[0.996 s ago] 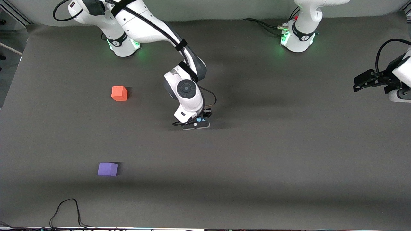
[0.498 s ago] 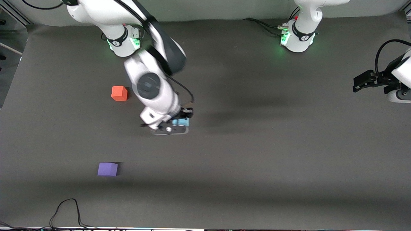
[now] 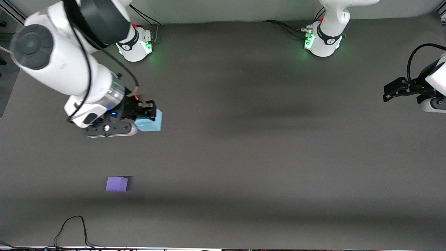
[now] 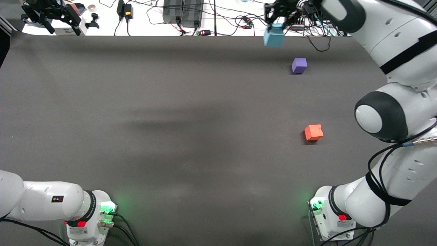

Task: Place blue block between orange and purple blocks
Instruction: 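Carry the blue cube with the right gripper between orange and purple cubes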

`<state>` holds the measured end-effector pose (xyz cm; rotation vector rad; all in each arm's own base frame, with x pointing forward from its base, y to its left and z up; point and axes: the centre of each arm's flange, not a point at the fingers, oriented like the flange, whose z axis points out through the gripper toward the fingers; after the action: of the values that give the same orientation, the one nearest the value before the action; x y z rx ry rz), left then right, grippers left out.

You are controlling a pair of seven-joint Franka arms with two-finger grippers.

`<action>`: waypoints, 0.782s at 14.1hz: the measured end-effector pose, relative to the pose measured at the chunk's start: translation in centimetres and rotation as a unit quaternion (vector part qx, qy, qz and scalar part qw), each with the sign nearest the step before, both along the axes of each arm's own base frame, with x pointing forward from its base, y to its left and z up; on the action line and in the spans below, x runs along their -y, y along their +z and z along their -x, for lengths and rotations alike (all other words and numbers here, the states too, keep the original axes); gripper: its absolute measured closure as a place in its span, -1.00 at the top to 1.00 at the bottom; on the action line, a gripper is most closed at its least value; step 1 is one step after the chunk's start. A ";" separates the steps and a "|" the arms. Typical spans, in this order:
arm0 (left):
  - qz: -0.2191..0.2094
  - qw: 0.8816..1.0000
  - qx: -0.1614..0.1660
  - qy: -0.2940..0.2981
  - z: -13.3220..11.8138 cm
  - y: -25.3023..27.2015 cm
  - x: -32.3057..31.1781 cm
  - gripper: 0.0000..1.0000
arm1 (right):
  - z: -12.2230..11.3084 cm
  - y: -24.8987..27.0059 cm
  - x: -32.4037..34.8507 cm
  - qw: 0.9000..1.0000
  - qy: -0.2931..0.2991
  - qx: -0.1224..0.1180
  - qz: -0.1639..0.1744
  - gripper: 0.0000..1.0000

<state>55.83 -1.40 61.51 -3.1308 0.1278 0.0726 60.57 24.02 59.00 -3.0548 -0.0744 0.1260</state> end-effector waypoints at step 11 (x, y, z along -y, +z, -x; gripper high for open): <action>0.000 1.000 0.002 0.000 -0.1 -0.3 0.0 1.00 | -0.6 -13.6 20.3 1.000 0.023 -0.013 0.008 -0.03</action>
<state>55.95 -1.42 61.20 -3.1311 0.1286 0.0661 61.20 3.73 45.40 -3.0670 -0.1431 0.1699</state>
